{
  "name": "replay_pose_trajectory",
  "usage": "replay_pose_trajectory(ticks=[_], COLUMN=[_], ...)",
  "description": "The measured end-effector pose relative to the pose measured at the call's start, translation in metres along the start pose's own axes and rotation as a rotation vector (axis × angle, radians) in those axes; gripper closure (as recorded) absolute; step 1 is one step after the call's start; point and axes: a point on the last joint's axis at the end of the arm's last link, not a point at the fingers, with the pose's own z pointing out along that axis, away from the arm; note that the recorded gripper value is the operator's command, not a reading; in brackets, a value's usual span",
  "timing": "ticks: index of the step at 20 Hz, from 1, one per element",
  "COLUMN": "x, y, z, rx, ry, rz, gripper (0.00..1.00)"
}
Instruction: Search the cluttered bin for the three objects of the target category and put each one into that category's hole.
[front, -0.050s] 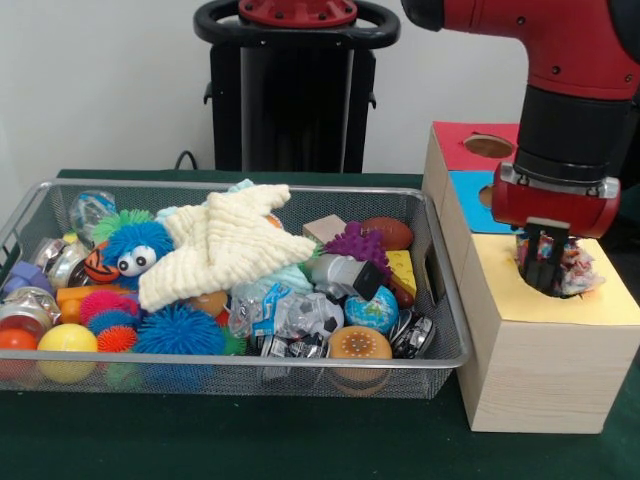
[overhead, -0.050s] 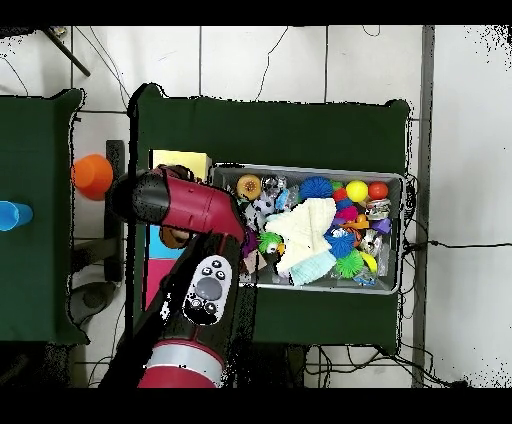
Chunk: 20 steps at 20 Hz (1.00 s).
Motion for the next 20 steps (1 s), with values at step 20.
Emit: replay_pose_trajectory(ticks=[20], x=[0.0049], y=[-0.0014], z=[0.0053], rx=[-0.002], ry=[0.015], rz=[0.000], gripper=[1.00])
